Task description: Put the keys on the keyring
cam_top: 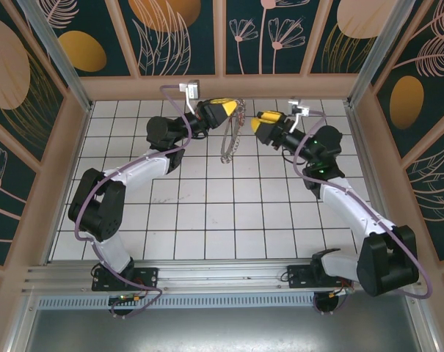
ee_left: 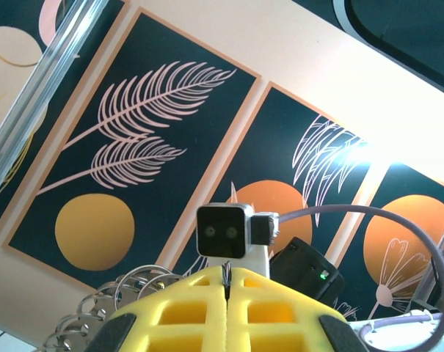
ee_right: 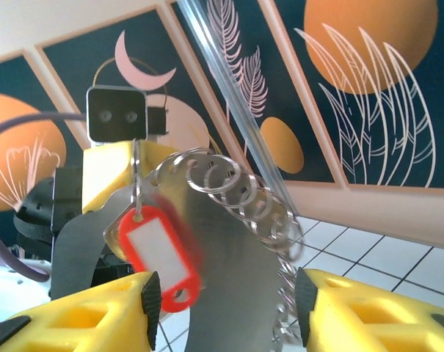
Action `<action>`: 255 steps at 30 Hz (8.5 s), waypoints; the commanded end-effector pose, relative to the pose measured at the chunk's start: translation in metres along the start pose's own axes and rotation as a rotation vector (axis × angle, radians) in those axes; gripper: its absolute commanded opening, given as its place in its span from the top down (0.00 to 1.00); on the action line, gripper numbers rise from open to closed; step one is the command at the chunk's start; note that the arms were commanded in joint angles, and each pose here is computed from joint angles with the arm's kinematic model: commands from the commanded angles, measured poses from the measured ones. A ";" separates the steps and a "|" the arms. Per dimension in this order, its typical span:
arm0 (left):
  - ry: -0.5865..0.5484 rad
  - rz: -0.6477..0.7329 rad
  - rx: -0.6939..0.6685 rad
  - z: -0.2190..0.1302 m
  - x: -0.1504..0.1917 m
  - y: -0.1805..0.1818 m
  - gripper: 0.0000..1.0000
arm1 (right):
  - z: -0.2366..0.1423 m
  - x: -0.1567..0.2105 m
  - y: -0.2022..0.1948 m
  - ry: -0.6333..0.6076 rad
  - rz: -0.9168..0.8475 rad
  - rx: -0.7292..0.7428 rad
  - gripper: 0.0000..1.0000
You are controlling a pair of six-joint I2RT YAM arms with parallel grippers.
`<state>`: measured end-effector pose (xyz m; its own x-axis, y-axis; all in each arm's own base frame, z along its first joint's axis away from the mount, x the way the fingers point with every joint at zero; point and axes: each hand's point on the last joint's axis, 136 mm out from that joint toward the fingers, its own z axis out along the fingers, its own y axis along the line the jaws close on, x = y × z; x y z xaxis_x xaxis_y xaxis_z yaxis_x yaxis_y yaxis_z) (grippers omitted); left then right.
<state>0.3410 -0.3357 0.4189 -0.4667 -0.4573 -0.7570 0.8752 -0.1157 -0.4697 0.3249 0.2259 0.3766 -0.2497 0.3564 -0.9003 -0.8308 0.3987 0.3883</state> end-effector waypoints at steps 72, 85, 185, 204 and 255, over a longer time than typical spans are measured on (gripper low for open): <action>-0.050 0.020 -0.033 0.014 -0.012 0.005 1.00 | 0.055 0.050 0.030 0.226 -0.345 0.137 1.00; -0.048 0.016 -0.033 0.015 -0.009 0.005 1.00 | 0.050 0.052 0.030 0.265 -0.312 0.091 0.81; -0.183 -0.144 -0.038 0.006 -0.012 0.022 1.00 | 0.059 -0.037 0.021 -0.154 0.438 -0.236 1.00; 0.044 -0.001 -0.223 0.003 -0.007 0.041 0.50 | 0.024 -0.030 -0.029 -0.005 0.351 -0.153 1.00; 0.268 -0.050 0.029 0.015 0.026 0.040 0.56 | 0.020 -0.017 -0.013 0.054 0.345 -0.271 1.00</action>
<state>0.3723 -0.3684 0.3744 -0.5644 -0.1929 -0.8026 0.8254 -0.1171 -0.5523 0.3580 0.2300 0.3754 -0.6051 0.3770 -0.7013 -0.7417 0.0534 0.6686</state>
